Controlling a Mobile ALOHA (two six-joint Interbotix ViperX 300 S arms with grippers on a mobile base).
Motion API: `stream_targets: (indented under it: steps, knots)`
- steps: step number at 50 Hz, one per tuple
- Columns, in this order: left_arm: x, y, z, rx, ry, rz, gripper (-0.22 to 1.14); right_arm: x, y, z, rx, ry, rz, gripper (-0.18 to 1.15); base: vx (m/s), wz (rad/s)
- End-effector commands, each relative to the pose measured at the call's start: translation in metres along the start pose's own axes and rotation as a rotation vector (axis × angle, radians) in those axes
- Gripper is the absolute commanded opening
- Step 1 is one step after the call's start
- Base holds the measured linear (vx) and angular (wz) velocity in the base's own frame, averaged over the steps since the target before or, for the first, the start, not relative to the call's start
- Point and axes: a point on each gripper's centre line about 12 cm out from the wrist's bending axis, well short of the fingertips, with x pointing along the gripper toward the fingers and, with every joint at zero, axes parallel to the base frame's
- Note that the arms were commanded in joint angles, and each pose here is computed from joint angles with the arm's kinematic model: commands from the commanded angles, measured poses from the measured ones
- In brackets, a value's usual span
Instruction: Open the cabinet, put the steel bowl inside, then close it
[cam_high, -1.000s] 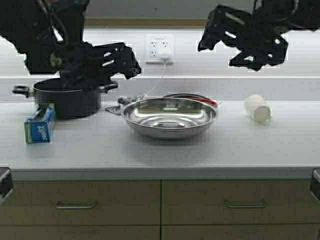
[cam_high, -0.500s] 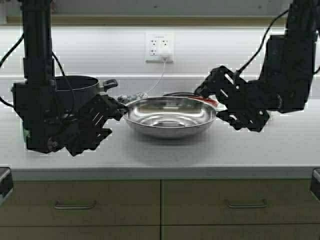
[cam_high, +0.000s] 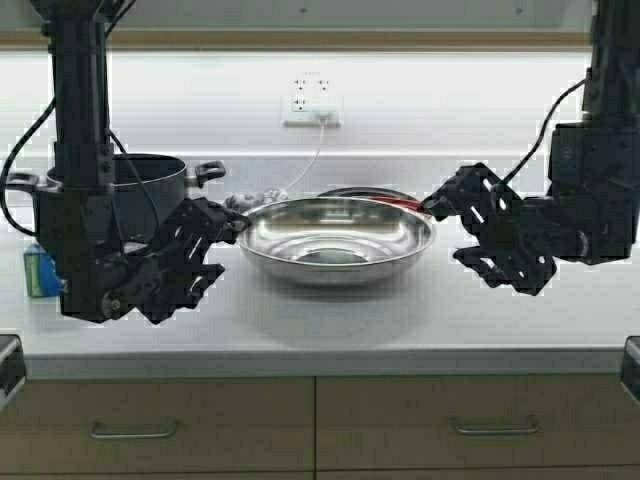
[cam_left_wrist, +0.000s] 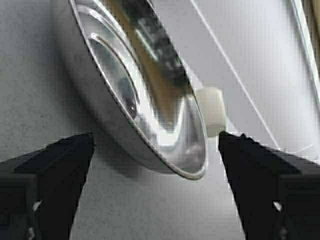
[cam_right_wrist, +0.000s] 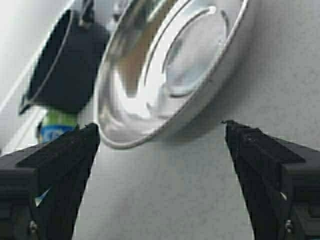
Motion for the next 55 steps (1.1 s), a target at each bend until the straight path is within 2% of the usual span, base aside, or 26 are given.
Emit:
stream_targets:
  steps: [1, 10, 18, 34, 45, 55]
  knots:
    - [0.006, 0.004, 0.005, -0.034, -0.037, -0.011, 1.03, 0.004, -0.008, 0.012, 0.014, -0.070, 0.031, 1.04, 0.11, 0.00]
    - [0.014, 0.024, 0.001, -0.093, -0.057, 0.005, 1.03, 0.019, -0.032, 0.017, 0.077, -0.133, 0.057, 1.04, 0.10, -0.01]
    - [0.017, 0.032, 0.000, -0.099, -0.073, 0.014, 1.03, 0.027, -0.039, 0.013, 0.120, -0.124, 0.091, 1.04, 0.10, 0.01]
    - [0.047, 0.053, 0.029, -0.134, -0.166, -0.004, 1.03, 0.061, -0.066, 0.029, 0.166, -0.195, 0.130, 1.04, 0.12, 0.04]
    - [0.089, 0.054, 0.033, -0.148, -0.093, -0.016, 1.03, 0.099, -0.071, 0.038, 0.231, -0.213, 0.204, 1.04, 0.05, 0.03]
    - [0.094, 0.057, 0.032, -0.149, -0.078, -0.003, 1.03, 0.103, -0.074, 0.035, 0.259, -0.200, 0.211, 1.04, 0.02, 0.03]
